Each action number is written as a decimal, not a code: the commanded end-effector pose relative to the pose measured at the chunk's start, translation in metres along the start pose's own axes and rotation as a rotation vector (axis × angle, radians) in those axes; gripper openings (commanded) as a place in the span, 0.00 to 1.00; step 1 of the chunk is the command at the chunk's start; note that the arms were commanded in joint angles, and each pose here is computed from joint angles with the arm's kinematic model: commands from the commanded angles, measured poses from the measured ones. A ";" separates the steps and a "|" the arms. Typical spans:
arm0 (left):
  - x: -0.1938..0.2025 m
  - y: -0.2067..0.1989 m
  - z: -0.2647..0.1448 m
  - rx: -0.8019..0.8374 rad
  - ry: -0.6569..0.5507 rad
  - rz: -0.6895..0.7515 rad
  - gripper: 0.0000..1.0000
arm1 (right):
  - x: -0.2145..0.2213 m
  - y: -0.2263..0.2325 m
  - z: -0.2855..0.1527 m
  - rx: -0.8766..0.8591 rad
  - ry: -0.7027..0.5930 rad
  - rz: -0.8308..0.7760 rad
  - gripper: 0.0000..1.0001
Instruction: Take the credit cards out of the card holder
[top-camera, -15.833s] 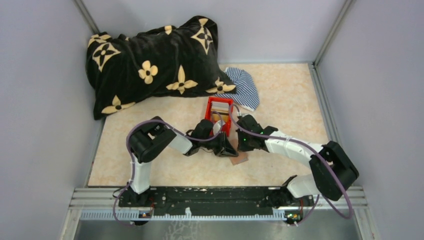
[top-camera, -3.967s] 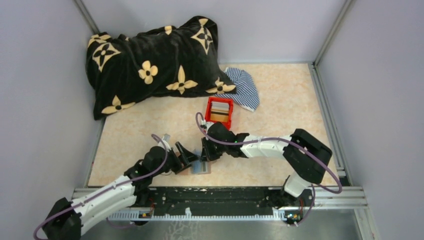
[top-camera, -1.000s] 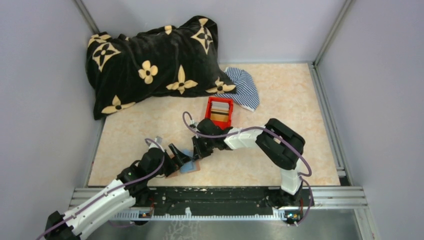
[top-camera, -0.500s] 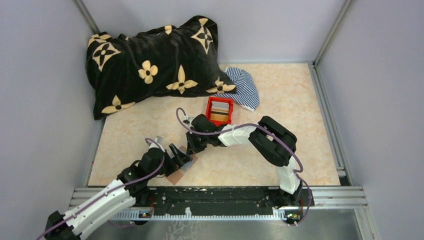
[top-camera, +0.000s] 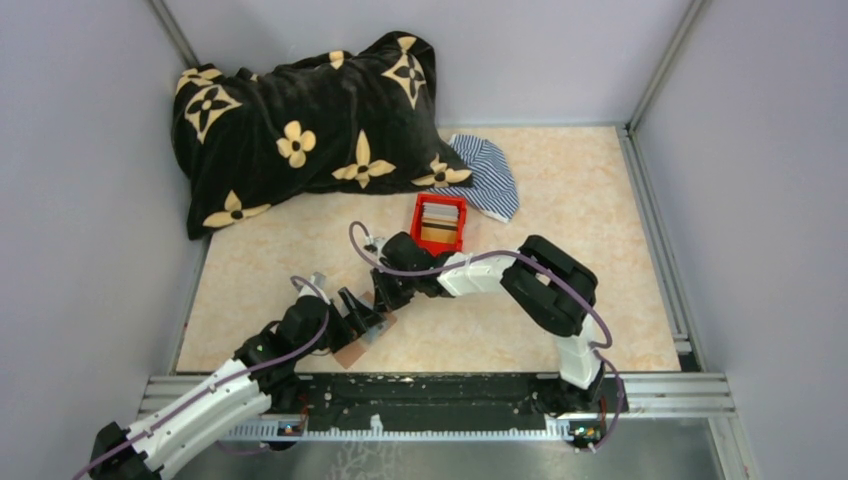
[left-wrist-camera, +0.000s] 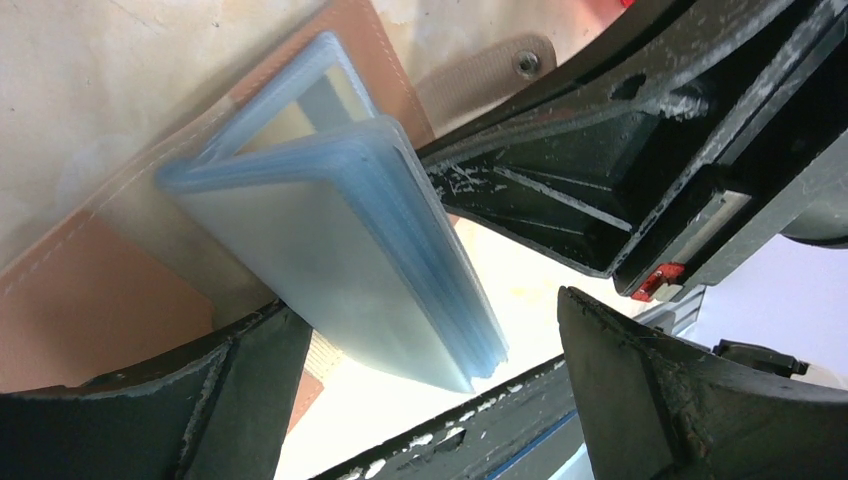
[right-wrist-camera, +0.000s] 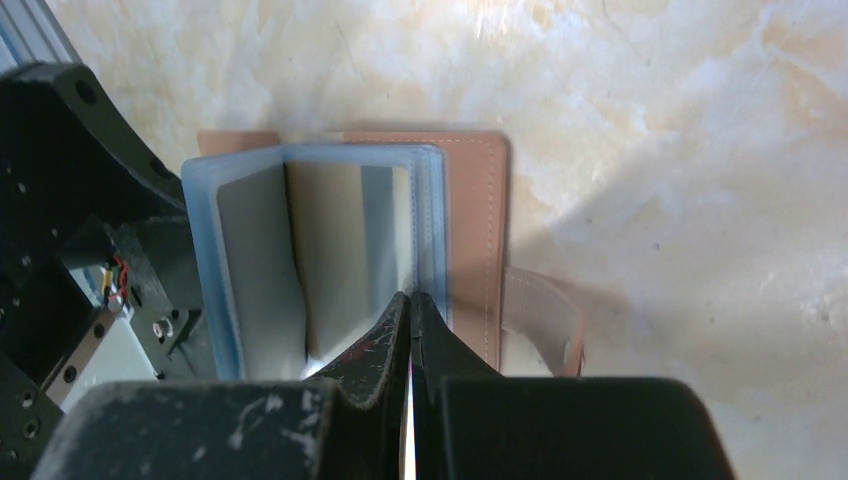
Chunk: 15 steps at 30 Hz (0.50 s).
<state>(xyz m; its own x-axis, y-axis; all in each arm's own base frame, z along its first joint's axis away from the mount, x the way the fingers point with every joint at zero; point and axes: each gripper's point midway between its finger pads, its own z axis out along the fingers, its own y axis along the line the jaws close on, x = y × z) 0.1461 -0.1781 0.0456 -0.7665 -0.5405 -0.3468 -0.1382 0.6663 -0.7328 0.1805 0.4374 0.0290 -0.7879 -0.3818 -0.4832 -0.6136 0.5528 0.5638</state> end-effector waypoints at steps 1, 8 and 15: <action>0.008 0.033 0.005 -0.087 0.006 0.026 0.99 | 0.044 0.068 -0.020 -0.196 0.127 -0.065 0.00; 0.005 0.027 0.006 -0.063 -0.005 0.037 0.99 | 0.045 0.085 -0.029 -0.228 0.132 -0.115 0.00; 0.006 0.019 0.004 -0.041 0.008 0.047 0.99 | 0.040 0.098 -0.022 -0.255 0.138 -0.136 0.00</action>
<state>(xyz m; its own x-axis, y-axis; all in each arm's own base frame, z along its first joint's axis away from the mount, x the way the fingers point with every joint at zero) 0.1459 -0.1781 0.0466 -0.7686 -0.5250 -0.3655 -0.1127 0.6736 -0.7305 0.1427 0.4131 0.0336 -0.7617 -0.4820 -0.4330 -0.6476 0.5447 0.5329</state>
